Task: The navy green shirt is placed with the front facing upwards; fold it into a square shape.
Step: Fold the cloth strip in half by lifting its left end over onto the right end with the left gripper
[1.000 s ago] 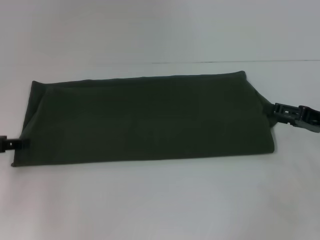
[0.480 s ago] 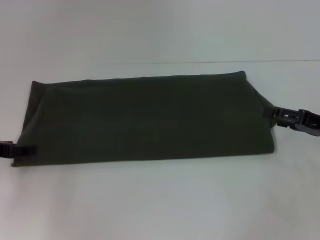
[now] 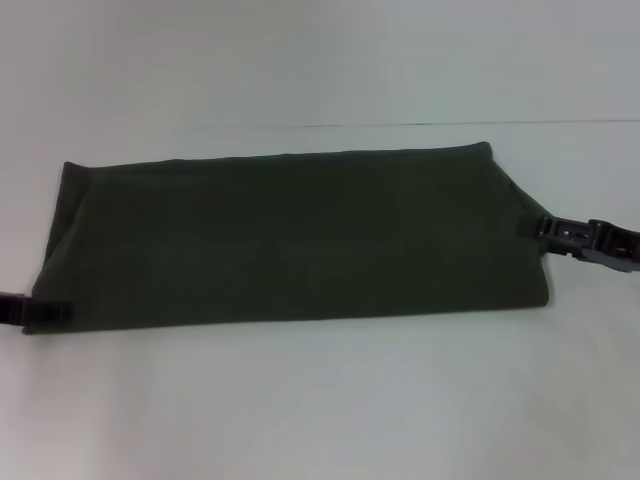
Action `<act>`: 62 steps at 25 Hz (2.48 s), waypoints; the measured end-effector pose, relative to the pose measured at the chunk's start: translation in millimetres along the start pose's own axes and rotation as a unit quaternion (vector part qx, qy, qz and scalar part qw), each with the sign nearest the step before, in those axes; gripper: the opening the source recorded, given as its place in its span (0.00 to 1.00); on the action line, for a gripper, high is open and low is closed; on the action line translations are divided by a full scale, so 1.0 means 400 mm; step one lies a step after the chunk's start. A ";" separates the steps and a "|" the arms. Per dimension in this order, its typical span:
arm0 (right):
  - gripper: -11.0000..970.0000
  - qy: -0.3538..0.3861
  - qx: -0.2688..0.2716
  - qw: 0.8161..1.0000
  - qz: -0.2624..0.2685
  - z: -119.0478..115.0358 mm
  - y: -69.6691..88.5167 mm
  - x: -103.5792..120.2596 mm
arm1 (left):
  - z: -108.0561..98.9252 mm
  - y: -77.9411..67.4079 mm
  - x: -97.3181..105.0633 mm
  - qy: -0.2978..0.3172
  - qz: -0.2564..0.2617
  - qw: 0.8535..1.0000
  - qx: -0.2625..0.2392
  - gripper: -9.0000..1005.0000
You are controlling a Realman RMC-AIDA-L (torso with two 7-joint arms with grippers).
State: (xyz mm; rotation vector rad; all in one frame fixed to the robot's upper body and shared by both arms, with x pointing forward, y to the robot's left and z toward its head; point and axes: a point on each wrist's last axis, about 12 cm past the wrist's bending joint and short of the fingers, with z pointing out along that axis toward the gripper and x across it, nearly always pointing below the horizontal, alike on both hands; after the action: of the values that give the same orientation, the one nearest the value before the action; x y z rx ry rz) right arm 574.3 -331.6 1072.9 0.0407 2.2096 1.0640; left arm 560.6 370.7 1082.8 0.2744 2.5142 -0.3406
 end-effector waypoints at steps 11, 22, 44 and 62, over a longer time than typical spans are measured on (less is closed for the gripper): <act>0.94 0.001 0.001 1.000 -0.002 0.002 0.001 -0.001 | 0.004 -0.014 -0.005 0.018 -0.004 1.000 0.013 0.73; 0.94 0.000 0.002 1.000 -0.003 0.002 0.000 0.000 | -0.009 0.004 -0.015 0.012 -0.038 0.999 0.005 0.57; 0.94 0.002 -0.010 1.000 0.004 -0.014 0.026 -0.047 | -0.002 -0.004 -0.028 0.027 -0.024 0.999 0.013 0.01; 0.94 0.155 0.159 0.975 -0.006 0.011 0.143 -0.251 | -0.017 -0.015 -0.053 0.031 -0.029 0.998 0.051 0.01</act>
State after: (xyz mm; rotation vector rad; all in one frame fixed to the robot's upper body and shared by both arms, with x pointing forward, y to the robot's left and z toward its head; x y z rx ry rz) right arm 640.0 -321.1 1167.3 0.0011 2.6424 0.7371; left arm 572.7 364.3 1101.5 0.2569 2.5730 -0.4911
